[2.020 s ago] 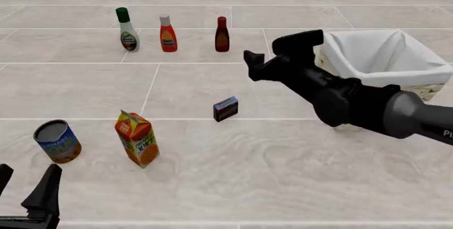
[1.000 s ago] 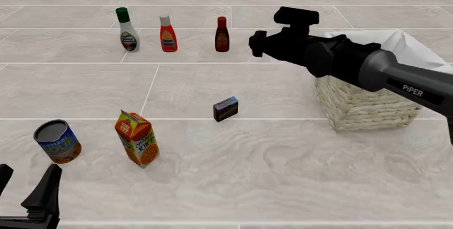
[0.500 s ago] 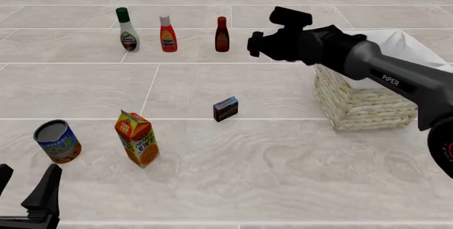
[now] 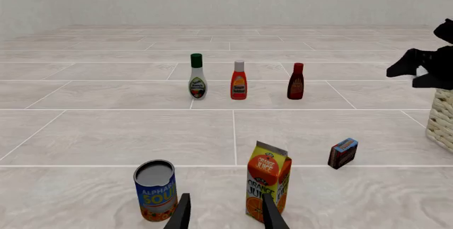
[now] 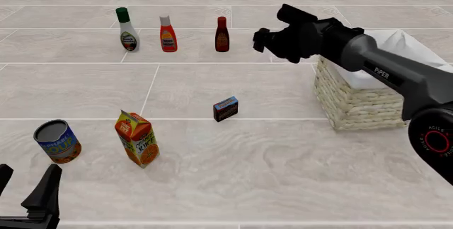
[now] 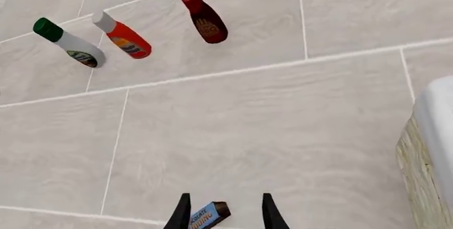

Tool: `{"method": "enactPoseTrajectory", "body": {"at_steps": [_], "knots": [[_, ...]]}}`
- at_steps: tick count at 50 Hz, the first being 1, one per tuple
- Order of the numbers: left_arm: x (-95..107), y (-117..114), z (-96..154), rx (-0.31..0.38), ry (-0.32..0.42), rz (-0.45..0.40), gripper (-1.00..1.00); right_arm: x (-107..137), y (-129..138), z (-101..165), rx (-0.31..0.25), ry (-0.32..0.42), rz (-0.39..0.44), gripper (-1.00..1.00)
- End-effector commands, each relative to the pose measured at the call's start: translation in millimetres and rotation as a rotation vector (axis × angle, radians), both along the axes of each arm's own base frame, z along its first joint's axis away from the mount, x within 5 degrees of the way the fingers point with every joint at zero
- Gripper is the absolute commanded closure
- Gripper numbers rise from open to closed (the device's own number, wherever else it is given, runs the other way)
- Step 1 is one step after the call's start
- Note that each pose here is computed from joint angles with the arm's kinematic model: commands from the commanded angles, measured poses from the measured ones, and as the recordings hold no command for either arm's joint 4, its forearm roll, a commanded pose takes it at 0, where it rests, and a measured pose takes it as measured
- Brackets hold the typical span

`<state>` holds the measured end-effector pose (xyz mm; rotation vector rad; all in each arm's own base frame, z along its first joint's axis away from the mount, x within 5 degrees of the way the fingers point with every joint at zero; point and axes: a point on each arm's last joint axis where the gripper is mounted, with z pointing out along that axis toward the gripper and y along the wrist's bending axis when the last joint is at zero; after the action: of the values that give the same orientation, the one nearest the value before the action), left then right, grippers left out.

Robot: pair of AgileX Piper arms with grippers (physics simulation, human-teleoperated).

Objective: Pick the chocolate pudding and place it in the basket.

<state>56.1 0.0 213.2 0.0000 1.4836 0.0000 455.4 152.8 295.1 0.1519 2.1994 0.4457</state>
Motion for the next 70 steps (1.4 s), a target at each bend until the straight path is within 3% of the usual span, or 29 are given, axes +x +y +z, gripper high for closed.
{"method": "enactPoseTrajectory", "body": {"at_steps": [1,26,70], "knots": [[0.0,0.0,0.0,0.0,0.0,0.0,-1.0,7.9,-8.9,1.7,0.043,0.04,-0.06,-1.0],[0.0,0.0,0.0,0.0,0.0,0.0,-1.0,15.4,-4.5,-13.2,0.097,0.109,-0.111,-1.0],[0.0,0.0,0.0,0.0,0.0,0.0,-1.0,15.9,31.9,-63.4,0.141,0.184,-0.103,-1.0]]}}
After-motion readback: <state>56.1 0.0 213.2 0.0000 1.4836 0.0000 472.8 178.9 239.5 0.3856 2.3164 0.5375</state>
